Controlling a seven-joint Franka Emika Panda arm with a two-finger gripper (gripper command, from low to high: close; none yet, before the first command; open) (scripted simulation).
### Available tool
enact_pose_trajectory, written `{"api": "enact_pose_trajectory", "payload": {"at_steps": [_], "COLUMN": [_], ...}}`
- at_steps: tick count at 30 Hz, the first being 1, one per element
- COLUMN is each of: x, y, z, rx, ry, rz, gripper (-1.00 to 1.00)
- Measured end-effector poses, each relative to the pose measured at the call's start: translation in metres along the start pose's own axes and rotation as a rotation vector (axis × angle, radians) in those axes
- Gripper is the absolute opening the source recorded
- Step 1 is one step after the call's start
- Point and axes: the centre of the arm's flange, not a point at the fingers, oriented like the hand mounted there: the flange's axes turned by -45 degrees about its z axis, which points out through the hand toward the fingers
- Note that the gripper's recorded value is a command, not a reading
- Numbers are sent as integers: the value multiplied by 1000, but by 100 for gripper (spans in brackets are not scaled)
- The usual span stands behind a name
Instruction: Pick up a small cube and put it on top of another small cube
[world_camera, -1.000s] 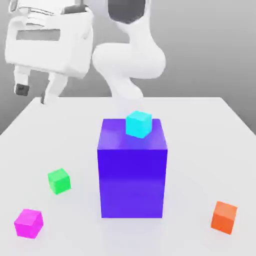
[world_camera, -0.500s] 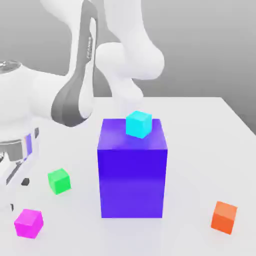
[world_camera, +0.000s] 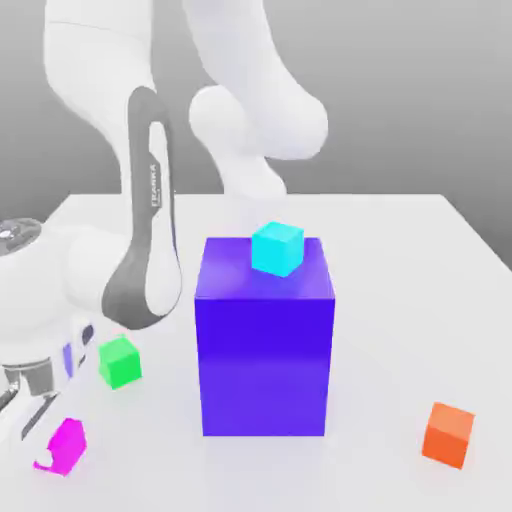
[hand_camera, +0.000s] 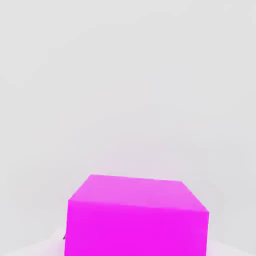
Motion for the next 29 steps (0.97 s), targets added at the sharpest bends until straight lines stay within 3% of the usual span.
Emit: {"api": "enact_pose_trajectory", "payload": {"at_steps": [10, 18, 26, 27, 29], "x": [13, -1, -4, -4, -5], "y": [83, 159, 169, 169, 169], "z": [-56, -79, -23, -16, -16], "rx": [-57, -16, -2, -3, -3], "ry": [64, 16, -1, 0, 0], "rz": [-136, -272, -293, -293, -297], "gripper": [-100, -100, -100, 100, 100]}}
